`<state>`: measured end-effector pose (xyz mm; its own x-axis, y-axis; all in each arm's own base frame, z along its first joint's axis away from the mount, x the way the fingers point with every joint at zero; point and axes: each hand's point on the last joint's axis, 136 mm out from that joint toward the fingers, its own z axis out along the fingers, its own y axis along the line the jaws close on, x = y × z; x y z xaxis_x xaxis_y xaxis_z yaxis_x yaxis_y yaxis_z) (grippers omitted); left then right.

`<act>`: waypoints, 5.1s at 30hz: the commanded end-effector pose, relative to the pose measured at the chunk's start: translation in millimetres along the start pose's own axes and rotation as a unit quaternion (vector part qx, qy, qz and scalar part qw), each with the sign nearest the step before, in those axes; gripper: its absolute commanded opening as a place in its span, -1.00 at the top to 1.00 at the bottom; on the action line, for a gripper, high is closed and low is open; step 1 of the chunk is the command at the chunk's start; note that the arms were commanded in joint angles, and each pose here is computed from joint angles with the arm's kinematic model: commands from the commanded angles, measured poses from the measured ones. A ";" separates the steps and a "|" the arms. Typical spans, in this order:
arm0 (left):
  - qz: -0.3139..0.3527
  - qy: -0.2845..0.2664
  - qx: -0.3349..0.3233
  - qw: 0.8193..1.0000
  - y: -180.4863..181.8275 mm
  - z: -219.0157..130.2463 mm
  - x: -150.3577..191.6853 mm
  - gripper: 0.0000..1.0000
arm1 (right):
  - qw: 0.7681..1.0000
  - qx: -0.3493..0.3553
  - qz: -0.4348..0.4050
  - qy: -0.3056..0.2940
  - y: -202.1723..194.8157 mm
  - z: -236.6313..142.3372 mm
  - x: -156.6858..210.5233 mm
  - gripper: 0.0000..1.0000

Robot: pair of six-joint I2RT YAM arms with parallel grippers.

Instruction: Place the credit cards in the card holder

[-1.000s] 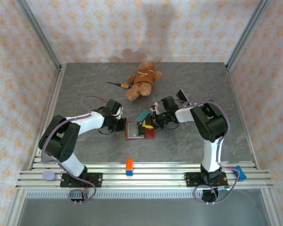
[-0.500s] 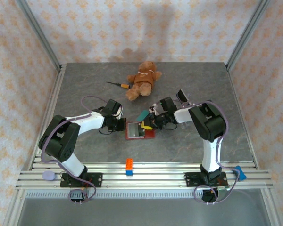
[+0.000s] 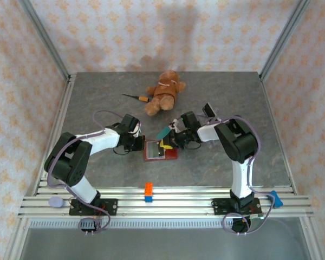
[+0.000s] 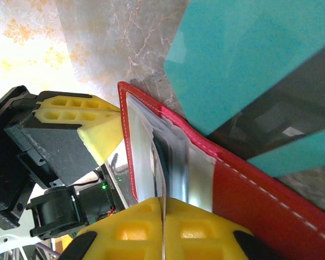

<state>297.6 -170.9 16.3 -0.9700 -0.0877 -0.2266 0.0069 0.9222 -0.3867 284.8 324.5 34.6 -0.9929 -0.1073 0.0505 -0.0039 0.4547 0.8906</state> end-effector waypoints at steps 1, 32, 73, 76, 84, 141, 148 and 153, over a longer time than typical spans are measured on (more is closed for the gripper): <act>0.003 -0.007 -0.018 1.000 8.6 2.6 0.0 1.00 | 1.000 0.019 0.000 -0.018 -4.9 10.0 -6.3 0.86; 0.003 -0.007 -0.020 1.000 10.4 3.6 2.2 1.00 | 0.986 0.150 -0.049 -0.054 -14.7 -14.2 14.2 0.32; 0.020 0.010 0.115 0.993 -85.4 0.4 29.2 0.77 | 0.964 0.249 -0.038 -0.088 -19.3 -63.7 40.8 0.39; 0.018 0.014 0.111 0.994 -83.7 6.2 33.1 0.72 | 0.962 0.257 -0.035 -0.088 -21.4 -66.4 43.5 0.41; 0.019 0.021 0.109 0.994 -85.7 15.2 37.1 0.71 | 0.963 0.255 -0.024 -0.079 -30.8 -62.6 49.8 0.55; 0.009 0.030 0.069 0.997 -69.4 26.8 41.8 0.96 | 0.959 0.266 -0.044 -0.085 -31.2 -58.5 51.3 0.37; 0.009 0.031 0.070 0.997 -70.5 27.8 41.5 0.96 | 0.959 0.268 -0.040 -0.080 -37.6 -55.8 53.4 0.53; 0.010 0.032 0.070 0.997 -70.3 26.6 41.5 0.97 | 0.963 0.255 -0.036 -0.077 -37.2 -49.5 50.7 0.77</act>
<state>263.6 -255.5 20.0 -0.9815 -0.0343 -0.1883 0.0760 0.8330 -0.5481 241.5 257.5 31.5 -0.9931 -0.0382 -0.1111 -0.0932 0.8320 0.5470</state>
